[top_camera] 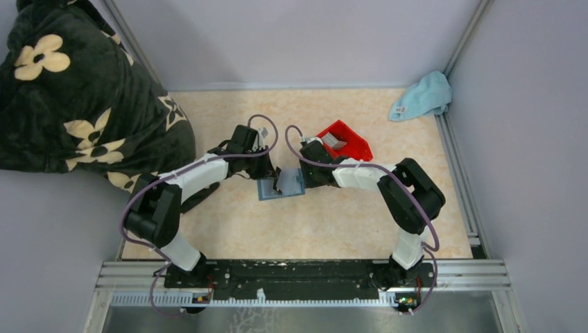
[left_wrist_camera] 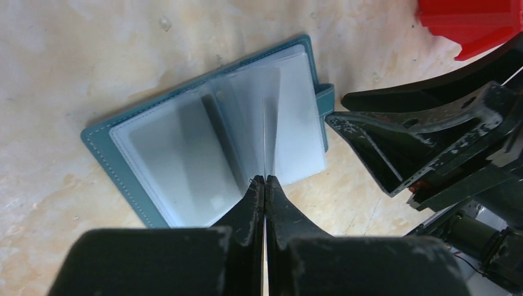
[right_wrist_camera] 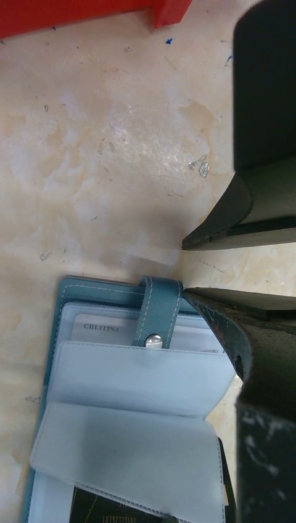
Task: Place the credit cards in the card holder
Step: Turn over the card slot in the card holder.
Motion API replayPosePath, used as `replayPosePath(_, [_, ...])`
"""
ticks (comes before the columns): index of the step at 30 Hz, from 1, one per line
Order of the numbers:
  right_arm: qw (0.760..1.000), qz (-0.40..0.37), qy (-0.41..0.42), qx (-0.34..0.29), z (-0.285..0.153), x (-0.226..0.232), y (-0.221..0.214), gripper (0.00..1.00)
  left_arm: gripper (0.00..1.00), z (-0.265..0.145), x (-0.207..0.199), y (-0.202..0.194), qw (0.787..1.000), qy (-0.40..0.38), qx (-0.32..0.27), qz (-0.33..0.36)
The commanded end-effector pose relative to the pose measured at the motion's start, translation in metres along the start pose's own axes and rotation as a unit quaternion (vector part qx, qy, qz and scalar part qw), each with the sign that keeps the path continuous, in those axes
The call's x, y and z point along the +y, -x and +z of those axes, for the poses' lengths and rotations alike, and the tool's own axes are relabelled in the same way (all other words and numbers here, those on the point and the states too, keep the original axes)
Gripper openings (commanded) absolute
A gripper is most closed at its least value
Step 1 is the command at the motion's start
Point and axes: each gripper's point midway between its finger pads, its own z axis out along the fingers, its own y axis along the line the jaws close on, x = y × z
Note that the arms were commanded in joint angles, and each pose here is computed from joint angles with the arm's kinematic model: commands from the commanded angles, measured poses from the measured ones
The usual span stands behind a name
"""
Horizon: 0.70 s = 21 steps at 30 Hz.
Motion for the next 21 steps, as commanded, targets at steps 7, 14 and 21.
replayPosePath(7, [1.0, -0.011, -0.024, 0.007, -0.011, -0.014, -0.007, 0.3, 0.0, 0.012, -0.027, 0.014, 1.0, -0.013, -0.013, 0.008])
replayPosePath(14, [0.999, -0.015, -0.042, 0.002, -0.016, -0.022, -0.007, 0.3, 0.0, 0.02, -0.029, 0.006, 1.0, -0.009, -0.005, 0.01])
replayPosePath(21, [0.998, -0.018, -0.065, -0.015, -0.028, -0.031, 0.002, 0.31, 0.0, 0.024, -0.024, -0.001, 1.0, -0.003, -0.001, 0.005])
